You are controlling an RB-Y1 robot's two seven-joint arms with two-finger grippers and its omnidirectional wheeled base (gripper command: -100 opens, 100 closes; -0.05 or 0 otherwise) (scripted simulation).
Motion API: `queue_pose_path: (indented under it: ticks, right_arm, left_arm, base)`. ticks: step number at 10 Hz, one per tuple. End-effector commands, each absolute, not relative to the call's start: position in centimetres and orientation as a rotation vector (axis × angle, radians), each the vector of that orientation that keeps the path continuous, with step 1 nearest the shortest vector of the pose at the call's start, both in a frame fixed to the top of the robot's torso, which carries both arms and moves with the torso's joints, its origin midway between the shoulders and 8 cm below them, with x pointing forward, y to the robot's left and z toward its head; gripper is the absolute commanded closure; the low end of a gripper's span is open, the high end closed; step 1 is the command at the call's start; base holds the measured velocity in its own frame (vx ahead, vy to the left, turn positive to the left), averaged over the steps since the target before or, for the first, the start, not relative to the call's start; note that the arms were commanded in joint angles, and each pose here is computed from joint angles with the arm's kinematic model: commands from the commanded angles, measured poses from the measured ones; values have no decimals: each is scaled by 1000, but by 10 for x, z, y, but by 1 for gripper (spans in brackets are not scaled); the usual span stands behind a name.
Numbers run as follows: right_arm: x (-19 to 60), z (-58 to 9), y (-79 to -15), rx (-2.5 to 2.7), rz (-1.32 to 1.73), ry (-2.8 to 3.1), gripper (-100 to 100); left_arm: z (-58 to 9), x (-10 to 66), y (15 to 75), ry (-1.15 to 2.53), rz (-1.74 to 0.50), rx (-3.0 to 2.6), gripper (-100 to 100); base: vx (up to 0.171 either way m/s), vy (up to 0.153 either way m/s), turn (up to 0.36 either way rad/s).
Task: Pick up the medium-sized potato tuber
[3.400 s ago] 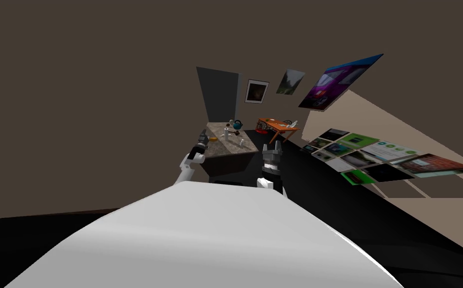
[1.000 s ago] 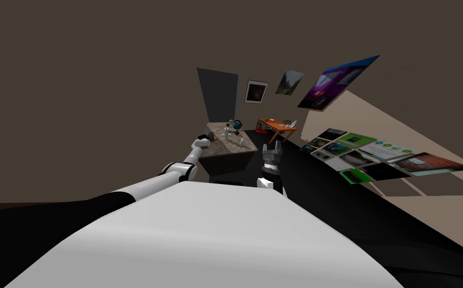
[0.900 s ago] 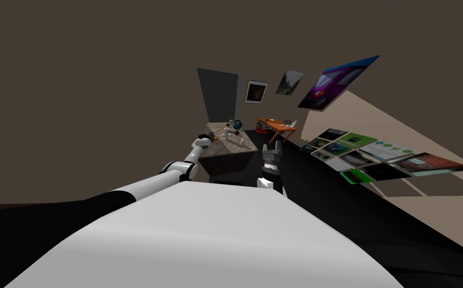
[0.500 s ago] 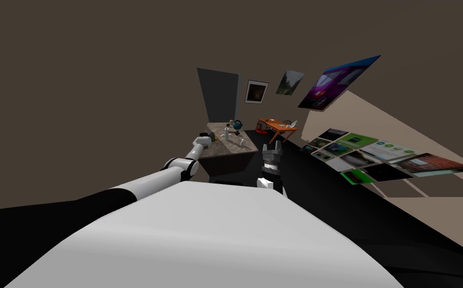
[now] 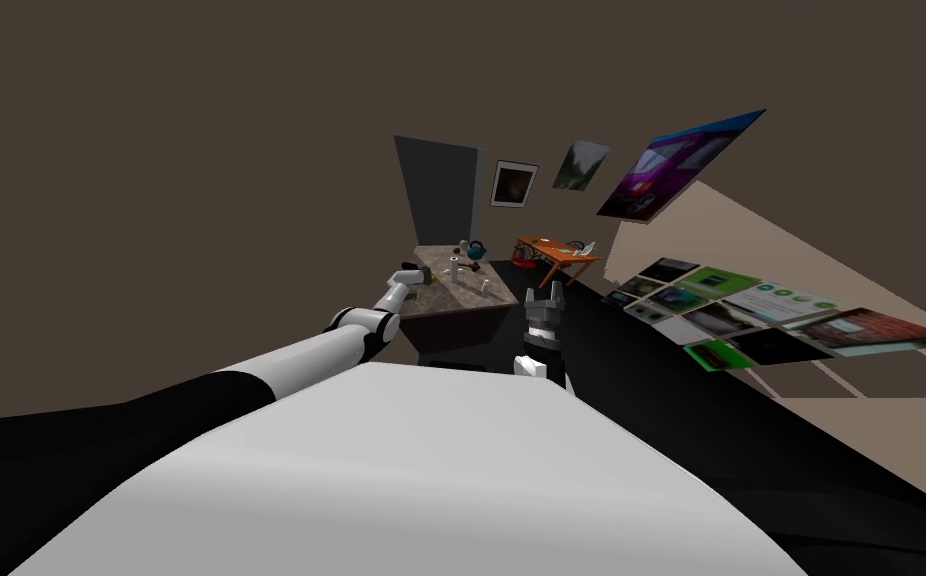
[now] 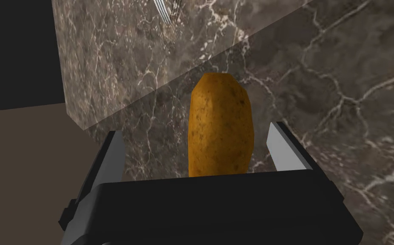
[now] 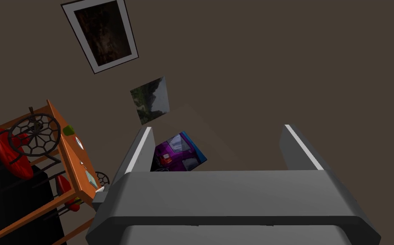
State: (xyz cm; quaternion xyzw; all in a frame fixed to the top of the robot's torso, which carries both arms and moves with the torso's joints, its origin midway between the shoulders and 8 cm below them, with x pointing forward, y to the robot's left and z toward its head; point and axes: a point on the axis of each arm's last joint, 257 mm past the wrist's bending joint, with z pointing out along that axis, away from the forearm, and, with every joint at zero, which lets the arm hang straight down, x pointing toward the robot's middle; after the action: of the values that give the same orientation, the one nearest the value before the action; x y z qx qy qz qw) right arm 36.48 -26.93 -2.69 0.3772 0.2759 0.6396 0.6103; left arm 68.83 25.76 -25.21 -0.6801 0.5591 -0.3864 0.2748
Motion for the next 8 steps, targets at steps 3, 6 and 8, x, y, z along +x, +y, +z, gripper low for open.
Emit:
queue_pose_path:
  ticks: [3, 6, 8]
  right_arm:
    - [365, -27, -269, 871, 1477, 637, 0]
    - [365, -27, -269, 871, 1477, 637, 0]
    - [365, -27, -269, 871, 1477, 637, 0]
  left_arm:
    - [-266, 684, 254, 1550, -985, -1922, -100]
    - [-278, 675, 249, 1597, -921, -2019, -100]
    - [-286, 669, 249, 1612, -894, -2054, -100]
  base:
    - [37, 15, 8]
    - [61, 28, 14]
    - [51, 20, 6]
